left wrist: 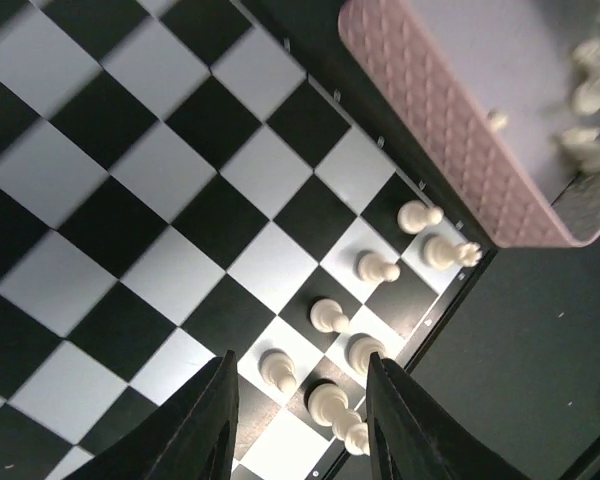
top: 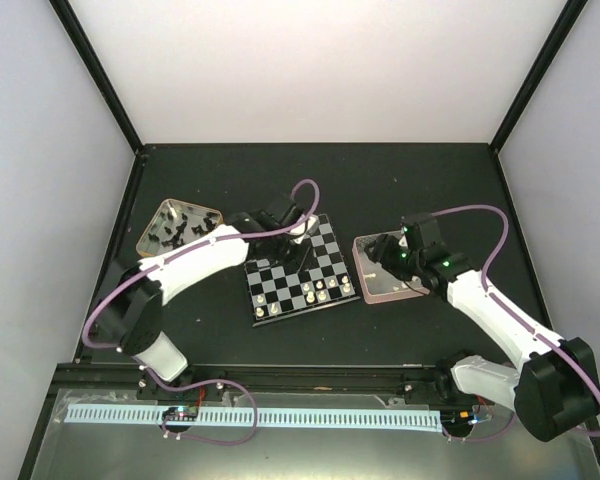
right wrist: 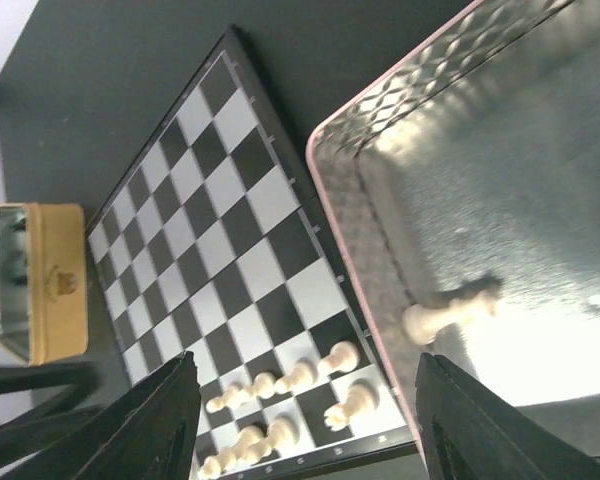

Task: Set up the chess pieces on the board
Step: Pick up the chess piece from the storage box.

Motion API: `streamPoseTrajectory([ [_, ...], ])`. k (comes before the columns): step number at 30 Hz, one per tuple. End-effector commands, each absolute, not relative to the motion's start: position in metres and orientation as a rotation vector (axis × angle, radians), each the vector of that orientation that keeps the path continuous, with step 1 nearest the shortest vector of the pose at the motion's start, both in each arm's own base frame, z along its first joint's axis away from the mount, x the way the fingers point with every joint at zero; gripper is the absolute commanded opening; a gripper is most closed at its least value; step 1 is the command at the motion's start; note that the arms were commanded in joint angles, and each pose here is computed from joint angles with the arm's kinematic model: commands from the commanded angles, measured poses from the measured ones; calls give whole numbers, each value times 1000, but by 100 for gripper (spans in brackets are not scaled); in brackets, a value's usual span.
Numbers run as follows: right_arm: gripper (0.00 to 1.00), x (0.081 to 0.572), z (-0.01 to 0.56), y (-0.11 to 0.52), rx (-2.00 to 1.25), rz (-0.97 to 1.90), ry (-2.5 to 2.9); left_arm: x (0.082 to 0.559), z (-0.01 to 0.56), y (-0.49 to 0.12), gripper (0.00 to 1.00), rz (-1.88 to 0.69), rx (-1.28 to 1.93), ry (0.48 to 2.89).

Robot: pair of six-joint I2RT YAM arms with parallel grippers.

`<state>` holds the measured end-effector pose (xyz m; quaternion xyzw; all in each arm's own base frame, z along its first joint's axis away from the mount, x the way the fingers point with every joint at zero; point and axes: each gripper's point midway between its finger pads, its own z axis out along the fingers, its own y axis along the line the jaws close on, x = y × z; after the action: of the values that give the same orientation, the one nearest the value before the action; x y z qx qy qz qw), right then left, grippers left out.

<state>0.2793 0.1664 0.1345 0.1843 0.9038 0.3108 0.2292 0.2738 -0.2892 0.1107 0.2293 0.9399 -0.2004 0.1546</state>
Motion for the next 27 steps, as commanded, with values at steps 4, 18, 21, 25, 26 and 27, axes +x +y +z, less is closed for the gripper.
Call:
streamPoseTrajectory([
  [4,59,293,124,121,485,479,2509,298,204,-266,38,-604,463,2320],
  [18,47,291,56,147,607,561,2716,269,310,-186,65,-607,196,1720],
  [21,48,293,45,153,722,617,2709,268,309,-183,65,-591,188,1730],
  [25,47,290,25,160,889,694,2712,268,308,-182,65,-586,187,1736],
  [26,46,290,21,162,926,717,2706,268,308,-181,65,-586,185,1735],
  [27,44,289,17,163,960,726,2703,268,309,-181,66,-585,185,1734],
])
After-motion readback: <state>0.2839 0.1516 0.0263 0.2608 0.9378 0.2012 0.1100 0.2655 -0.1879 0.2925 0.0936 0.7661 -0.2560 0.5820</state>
